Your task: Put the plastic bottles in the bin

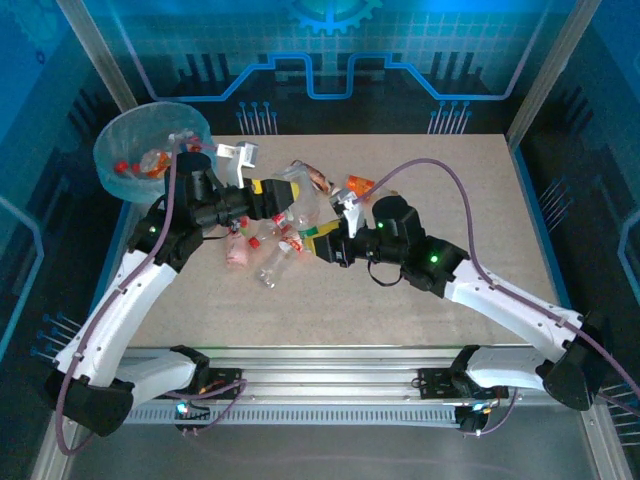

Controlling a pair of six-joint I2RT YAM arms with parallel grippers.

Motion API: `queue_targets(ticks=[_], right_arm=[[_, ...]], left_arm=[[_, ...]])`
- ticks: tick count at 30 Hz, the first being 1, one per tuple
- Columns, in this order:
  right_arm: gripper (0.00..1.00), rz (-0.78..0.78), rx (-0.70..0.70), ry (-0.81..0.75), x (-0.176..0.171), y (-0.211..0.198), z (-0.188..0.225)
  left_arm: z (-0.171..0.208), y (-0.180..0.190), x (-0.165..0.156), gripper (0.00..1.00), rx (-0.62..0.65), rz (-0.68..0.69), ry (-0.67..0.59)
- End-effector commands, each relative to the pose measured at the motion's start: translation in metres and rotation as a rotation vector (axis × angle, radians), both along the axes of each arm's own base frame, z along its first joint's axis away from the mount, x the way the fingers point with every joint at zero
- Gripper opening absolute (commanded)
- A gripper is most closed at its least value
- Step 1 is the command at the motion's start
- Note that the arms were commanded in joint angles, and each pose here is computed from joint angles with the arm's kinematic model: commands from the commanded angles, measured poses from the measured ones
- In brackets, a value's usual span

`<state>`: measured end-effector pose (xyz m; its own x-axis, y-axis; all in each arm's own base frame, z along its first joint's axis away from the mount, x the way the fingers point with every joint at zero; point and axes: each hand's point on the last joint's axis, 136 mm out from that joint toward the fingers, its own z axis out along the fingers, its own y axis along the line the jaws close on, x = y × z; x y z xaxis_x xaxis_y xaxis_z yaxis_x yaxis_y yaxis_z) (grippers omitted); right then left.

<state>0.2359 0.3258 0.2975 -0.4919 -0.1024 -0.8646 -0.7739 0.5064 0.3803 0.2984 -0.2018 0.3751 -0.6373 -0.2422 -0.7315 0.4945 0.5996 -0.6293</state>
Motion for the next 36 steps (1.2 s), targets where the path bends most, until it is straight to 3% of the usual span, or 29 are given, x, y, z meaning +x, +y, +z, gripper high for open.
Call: queue_targets(ticks=[1, 8, 14, 18, 23, 26, 36], right_arm=[[0.24, 0.050, 0.043, -0.063, -0.008, 0.009, 0.027], [0.24, 0.072, 0.059, -0.073, -0.011, 0.012, 0.033], [0.24, 0.078, 0.057, -0.075, -0.013, 0.014, 0.032], [0.30, 0.061, 0.052, -0.079, -0.010, 0.013, 0.032], [0.76, -0.054, 0.030, -0.094, 0.005, 0.005, 0.039], [0.86, -0.124, 0.029, -0.120, 0.016, -0.001, 0.048], [0.88, -0.096, 0.060, -0.162, 0.020, 0.017, 0.066]], left_arm=[[0.000, -0.006, 0.000, 0.71, -0.021, -0.018, 0.009], [-0.004, -0.006, 0.003, 0.71, -0.022, -0.014, 0.020], [0.000, -0.006, 0.002, 0.59, -0.027, -0.016, 0.011], [0.003, 0.000, 0.004, 0.53, -0.019, 0.022, 0.000], [0.017, 0.021, 0.010, 0.50, 0.032, 0.143, -0.061], [0.037, 0.046, 0.013, 0.50, 0.102, 0.246, -0.133], [0.103, 0.199, 0.040, 0.48, 0.385, 0.726, -0.268]])
